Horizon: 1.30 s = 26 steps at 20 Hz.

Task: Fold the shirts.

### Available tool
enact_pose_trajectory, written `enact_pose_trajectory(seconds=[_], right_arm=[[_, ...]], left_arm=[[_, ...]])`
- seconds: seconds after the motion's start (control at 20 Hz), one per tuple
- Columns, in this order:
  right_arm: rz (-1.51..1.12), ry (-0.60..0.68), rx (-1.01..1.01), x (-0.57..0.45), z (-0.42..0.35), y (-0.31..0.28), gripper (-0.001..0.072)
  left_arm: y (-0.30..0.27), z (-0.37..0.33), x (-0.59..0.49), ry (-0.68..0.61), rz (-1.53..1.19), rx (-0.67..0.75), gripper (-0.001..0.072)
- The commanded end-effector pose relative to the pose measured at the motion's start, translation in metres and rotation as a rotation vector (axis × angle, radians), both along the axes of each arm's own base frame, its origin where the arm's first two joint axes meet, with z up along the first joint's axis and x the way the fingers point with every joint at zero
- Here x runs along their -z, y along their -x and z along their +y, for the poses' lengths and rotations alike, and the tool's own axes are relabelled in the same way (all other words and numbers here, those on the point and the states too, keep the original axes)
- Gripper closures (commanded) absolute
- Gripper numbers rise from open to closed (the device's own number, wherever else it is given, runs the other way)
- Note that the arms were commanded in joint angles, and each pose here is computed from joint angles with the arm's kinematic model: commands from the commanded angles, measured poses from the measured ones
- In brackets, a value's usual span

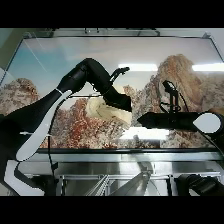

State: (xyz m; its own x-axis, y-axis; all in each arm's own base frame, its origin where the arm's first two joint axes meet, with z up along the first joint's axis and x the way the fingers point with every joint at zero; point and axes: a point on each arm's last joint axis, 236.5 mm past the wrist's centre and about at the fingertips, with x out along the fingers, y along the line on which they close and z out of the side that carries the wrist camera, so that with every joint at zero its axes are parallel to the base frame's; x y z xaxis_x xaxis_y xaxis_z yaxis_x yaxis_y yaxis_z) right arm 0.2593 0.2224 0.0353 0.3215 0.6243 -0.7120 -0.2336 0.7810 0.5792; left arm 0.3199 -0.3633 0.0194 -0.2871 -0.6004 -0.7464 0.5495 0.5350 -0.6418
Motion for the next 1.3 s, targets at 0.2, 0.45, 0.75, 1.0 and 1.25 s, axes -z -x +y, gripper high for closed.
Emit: enact_pose_trajectory(seconds=[0.2, 0.45, 0.75, 1.0, 1.25], right_arm=[[0.021, 0.013, 0.114, 0.002, -0.042, -0.024, 0.0074], [0.223, 0.008, 0.229, 0.052, -0.087, -0.04, 0.0075], [0.409, -0.289, 0.228, 0.084, -0.031, -0.058, 0.009], [0.477, -0.436, 0.237, 0.108, 0.007, -0.069, 0.0207], [0.506, -0.46, 0.261, 0.128, 0.027, -0.07, 0.0211]], left_arm=[[-0.017, 0.144, -0.056, -0.143, 0.016, -0.218, -0.0013], [-0.02, 0.256, 0.013, -0.165, 0.079, -0.593, 0.0014], [-0.03, 0.272, 0.087, 0.031, 0.289, -0.707, 0.008], [-0.049, 0.242, 0.116, 0.018, 0.346, -0.593, 0.008], [-0.072, 0.197, 0.13, -0.005, 0.337, -0.493, 0.0081]])
